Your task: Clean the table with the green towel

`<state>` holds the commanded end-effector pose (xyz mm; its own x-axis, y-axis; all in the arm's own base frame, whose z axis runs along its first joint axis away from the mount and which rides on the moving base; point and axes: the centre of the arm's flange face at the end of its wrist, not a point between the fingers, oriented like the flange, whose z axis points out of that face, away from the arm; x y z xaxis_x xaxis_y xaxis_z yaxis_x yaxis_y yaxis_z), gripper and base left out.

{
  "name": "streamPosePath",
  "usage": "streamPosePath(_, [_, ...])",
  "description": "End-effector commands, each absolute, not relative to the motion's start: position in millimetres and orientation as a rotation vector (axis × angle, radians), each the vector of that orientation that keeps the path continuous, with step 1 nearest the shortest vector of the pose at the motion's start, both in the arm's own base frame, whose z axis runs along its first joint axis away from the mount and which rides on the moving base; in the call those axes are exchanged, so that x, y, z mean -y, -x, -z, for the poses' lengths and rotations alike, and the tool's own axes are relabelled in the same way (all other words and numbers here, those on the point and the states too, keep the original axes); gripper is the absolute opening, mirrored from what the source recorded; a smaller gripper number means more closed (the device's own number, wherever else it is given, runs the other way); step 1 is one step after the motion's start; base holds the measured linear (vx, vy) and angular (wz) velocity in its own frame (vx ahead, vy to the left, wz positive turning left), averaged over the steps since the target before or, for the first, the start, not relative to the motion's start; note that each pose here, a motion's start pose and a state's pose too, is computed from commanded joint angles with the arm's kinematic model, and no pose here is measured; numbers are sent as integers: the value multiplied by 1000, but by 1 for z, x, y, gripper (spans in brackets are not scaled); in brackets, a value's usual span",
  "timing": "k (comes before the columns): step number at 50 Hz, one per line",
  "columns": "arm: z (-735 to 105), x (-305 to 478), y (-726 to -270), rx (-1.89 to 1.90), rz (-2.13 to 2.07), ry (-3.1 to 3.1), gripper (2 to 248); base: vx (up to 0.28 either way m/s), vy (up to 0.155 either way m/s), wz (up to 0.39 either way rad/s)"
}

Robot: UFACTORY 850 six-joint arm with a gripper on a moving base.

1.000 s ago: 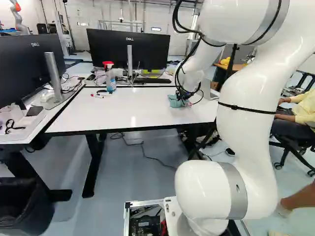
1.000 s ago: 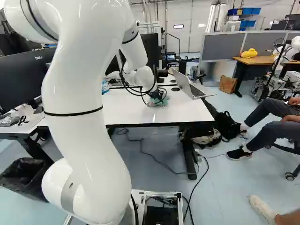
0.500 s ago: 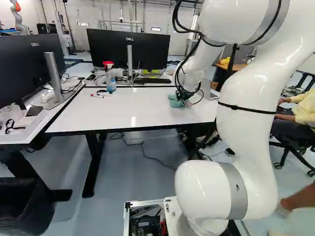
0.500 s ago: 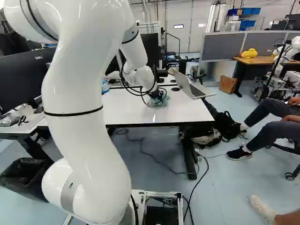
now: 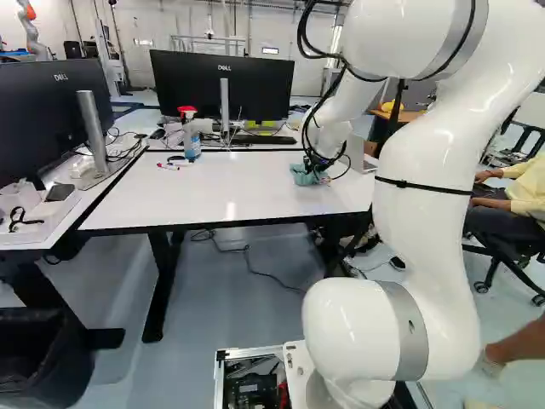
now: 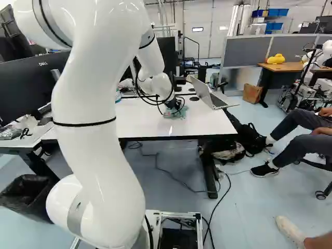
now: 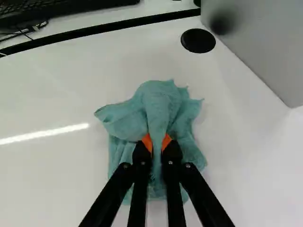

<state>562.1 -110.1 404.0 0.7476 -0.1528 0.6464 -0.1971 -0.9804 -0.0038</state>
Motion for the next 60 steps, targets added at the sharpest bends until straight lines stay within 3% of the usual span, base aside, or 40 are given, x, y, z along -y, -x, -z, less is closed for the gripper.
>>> streamPosePath(24, [-404,149,-557,383,-1046,-2843,40,0,0,0])
streamPosePath(60, [-407,170,-495,480,-996,-2825,40,0,0,0])
